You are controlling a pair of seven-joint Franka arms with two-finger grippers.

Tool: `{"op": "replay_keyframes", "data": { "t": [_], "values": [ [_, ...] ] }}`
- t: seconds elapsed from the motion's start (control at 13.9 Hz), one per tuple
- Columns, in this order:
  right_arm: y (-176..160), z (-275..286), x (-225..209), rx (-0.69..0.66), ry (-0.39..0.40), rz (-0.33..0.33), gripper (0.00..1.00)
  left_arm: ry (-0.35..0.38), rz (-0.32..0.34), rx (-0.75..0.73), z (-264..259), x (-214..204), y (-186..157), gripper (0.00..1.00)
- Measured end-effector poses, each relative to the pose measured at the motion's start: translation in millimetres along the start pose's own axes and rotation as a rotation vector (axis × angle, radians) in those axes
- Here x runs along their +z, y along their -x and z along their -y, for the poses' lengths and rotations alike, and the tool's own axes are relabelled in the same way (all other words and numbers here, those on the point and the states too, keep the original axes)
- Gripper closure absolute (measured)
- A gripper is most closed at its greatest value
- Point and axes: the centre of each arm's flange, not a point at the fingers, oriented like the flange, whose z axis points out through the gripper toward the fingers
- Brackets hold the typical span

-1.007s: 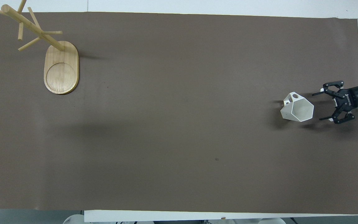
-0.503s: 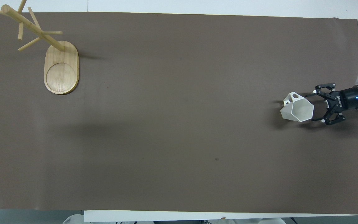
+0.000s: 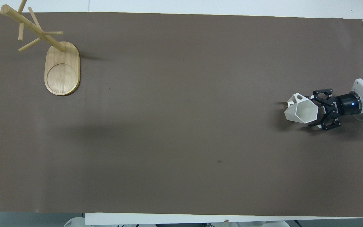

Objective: Hang cup on rack
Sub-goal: 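Close the right gripper on the white cup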

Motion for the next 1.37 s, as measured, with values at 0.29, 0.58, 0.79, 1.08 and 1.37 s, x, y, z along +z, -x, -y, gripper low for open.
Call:
{"op": "replay_keyframes", "data": {
  "t": [0.29, 0.58, 0.79, 1.08, 1.37],
  "values": [
    [2, -7, 19, -0.021, 0.004, -0.023, 0.00, 0.000, 0.000, 0.000, 0, 0, 0, 0.00],
    [2, -11, 33, -0.025, 0.005, -0.035, 0.00, 0.000, 0.000, 0.000, 0, 0, 0, 0.00],
    [3, -11, 42, -0.032, 0.002, -0.048, 0.00, 0.000, 0.000, 0.003, -2, 0, 0, 0.00],
    [4, -9, 42, -0.035, 0.004, -0.049, 0.22, -0.001, -0.001, 0.024, -13, -1, 0, 0.00],
    [0, -14, 54, -0.014, -0.013, -0.052, 0.22, -0.001, -0.001, 0.020, -11, -1, 0, 0.00]
  ]
}}
